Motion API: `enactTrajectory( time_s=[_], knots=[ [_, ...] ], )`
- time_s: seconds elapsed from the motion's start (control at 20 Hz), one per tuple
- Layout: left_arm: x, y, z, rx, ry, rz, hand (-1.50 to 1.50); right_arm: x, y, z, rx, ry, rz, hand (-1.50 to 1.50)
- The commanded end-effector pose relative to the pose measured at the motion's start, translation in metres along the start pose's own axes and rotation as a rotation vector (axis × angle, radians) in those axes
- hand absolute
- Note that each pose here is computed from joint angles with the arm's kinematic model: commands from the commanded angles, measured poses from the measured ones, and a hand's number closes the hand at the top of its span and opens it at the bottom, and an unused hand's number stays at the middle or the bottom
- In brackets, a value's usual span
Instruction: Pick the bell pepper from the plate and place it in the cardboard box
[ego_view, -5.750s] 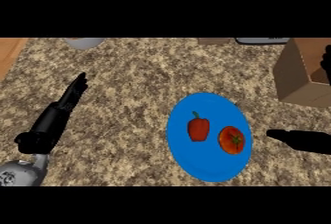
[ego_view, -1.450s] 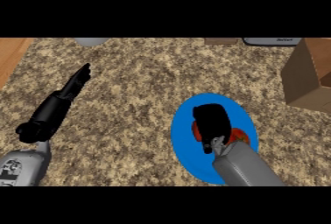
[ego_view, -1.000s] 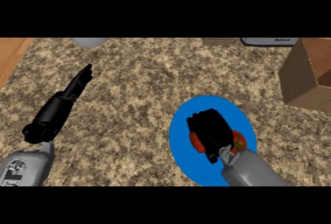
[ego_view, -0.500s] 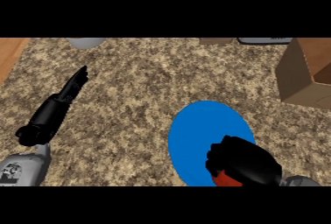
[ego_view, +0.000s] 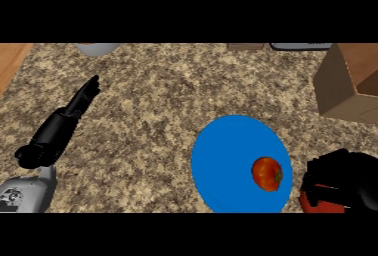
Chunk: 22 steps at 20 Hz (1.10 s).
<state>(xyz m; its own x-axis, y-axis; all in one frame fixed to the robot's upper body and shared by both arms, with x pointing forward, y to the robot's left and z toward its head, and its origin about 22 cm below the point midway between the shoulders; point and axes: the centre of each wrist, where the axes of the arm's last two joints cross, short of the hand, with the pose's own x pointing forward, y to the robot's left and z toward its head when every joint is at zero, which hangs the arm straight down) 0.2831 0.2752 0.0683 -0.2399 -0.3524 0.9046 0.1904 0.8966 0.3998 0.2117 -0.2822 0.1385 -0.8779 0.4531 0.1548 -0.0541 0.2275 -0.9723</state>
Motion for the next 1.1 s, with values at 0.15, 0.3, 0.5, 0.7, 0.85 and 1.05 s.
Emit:
enactTrajectory(
  time_s=[0.15, 0.3, 0.5, 0.7, 0.85, 1.05],
  knots=[
    [-0.003, -0.007, -0.004, -0.012, 0.006, 0.014, 0.00, -0.025, -0.059, 0.027, -0.252, 0.282, -0.145, 1.50],
    [0.000, -0.019, -0.020, -0.013, -0.015, 0.004, 0.00, -0.047, -0.072, 0.034, -0.334, 0.394, -0.163, 1.50],
    [0.004, -0.023, -0.006, -0.040, -0.031, 0.011, 0.00, -0.085, -0.106, 0.047, -0.369, 0.519, -0.179, 1.50],
    [-0.001, -0.015, -0.017, -0.037, -0.019, 0.005, 0.00, -0.114, -0.135, 0.035, -0.366, 0.583, -0.164, 1.50],
    [0.006, -0.006, -0.027, -0.045, -0.033, 0.012, 0.00, -0.136, -0.137, 0.033, -0.299, 0.606, -0.037, 1.50],
    [-0.005, -0.012, -0.020, -0.050, -0.037, 0.003, 0.00, -0.165, -0.117, 0.051, -0.097, 0.706, -0.043, 1.50]
  ],
)
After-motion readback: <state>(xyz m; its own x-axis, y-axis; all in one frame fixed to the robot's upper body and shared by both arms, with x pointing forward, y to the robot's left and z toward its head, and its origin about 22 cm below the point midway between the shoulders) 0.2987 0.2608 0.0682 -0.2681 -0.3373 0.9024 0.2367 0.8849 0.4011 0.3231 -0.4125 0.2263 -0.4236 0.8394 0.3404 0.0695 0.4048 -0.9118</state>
